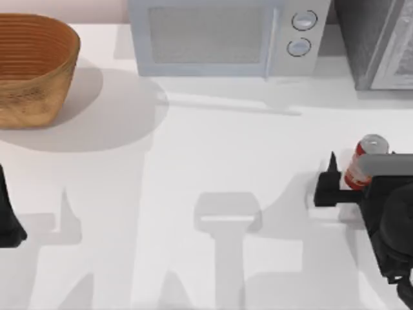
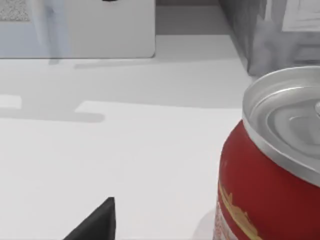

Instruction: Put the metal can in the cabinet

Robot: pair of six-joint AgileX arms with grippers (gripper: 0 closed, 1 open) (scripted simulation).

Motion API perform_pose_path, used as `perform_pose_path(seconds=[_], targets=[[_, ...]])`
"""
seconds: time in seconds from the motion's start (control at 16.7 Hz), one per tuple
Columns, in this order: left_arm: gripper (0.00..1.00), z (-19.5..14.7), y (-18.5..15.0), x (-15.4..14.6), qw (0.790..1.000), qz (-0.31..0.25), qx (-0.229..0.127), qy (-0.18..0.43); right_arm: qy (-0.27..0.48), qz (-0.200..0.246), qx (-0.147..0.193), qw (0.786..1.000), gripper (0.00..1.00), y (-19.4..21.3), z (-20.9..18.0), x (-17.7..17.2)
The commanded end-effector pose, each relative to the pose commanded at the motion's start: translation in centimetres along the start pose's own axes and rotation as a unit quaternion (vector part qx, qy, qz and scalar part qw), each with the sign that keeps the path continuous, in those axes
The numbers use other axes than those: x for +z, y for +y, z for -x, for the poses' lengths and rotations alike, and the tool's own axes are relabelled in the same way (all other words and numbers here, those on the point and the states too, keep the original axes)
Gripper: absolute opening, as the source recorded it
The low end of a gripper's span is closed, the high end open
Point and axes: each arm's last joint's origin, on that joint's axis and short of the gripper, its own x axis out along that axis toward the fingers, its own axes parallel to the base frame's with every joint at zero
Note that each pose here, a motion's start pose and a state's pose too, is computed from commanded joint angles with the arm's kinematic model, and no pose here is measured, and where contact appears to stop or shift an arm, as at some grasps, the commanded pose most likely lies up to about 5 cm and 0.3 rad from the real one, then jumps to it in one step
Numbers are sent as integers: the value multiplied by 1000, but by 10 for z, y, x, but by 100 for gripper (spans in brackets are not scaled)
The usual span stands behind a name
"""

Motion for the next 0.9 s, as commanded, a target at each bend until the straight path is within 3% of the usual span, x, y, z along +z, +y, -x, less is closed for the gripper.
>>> perform_pose_path(seconds=[0.48,0.9], targets=[[100,0,0,0,1000,0,0,0,0,0,0,1000,100,-1,-16,1],[100,0,0,0,1000,0,0,0,0,0,0,1000,47,-1,-16,1]])
